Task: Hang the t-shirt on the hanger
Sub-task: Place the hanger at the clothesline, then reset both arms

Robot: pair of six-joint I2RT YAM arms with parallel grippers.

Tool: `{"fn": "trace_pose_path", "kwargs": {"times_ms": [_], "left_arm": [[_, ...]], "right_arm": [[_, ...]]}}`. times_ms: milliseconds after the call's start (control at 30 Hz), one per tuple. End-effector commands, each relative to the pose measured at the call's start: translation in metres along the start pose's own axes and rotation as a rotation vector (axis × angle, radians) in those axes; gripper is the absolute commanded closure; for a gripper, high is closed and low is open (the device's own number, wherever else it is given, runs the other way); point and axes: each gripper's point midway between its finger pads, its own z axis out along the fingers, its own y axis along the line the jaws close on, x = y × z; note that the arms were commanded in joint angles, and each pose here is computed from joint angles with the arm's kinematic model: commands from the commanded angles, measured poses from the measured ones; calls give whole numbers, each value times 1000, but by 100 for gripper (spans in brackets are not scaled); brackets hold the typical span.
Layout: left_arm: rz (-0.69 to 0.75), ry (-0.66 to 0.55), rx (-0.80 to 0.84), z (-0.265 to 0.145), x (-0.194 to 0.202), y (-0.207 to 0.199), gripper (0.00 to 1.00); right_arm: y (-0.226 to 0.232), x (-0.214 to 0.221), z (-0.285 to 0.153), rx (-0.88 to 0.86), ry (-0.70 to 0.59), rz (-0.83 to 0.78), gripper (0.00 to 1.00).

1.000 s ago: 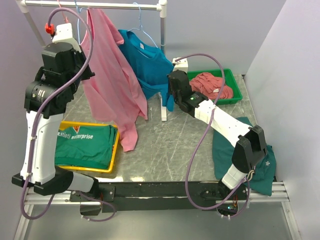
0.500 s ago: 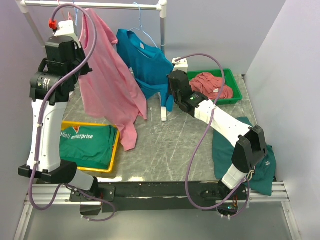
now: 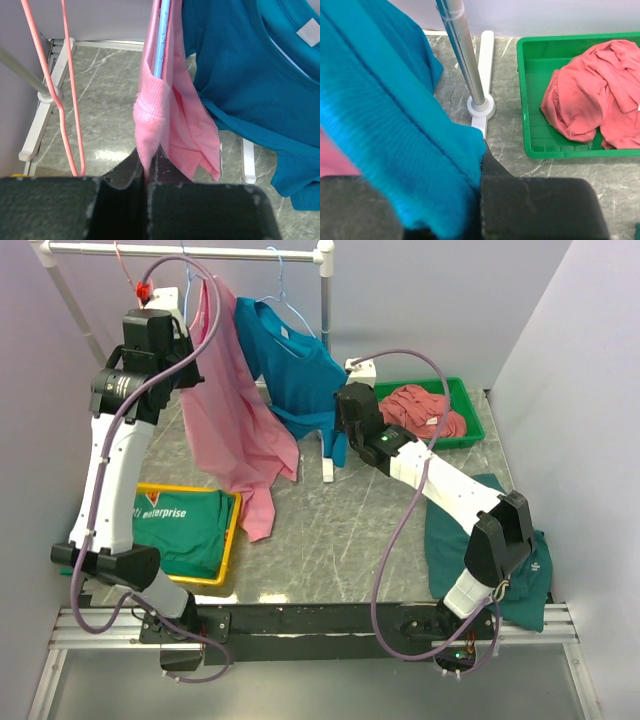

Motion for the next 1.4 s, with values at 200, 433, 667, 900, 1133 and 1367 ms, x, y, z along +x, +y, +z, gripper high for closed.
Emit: {"fn": "trace_pose_path", "kwargs": {"times_ms": [200, 433, 667, 900, 1133, 1367], "left_arm": [[-18, -70, 75, 9, -20, -8, 99], [-41, -82, 79, 10, -10, -4, 80], [-42, -123, 115, -6, -18, -7, 63], [-54, -216, 171, -45, -40, -10, 28], [-109, -281, 350, -84, -53, -37, 4], [-89, -202, 514, -97, -3, -115, 4]], "right_arm": [[-5, -25, -29, -38, -65, 70, 95], [5, -29, -43, -87, -69, 79, 85], [16, -38, -59, -135, -81, 80, 74], [27, -49, -76, -195, -97, 93, 53], [40, -64, -101, -298, -112, 126, 27], [35, -84, -152, -392, -171, 195, 12]]}}
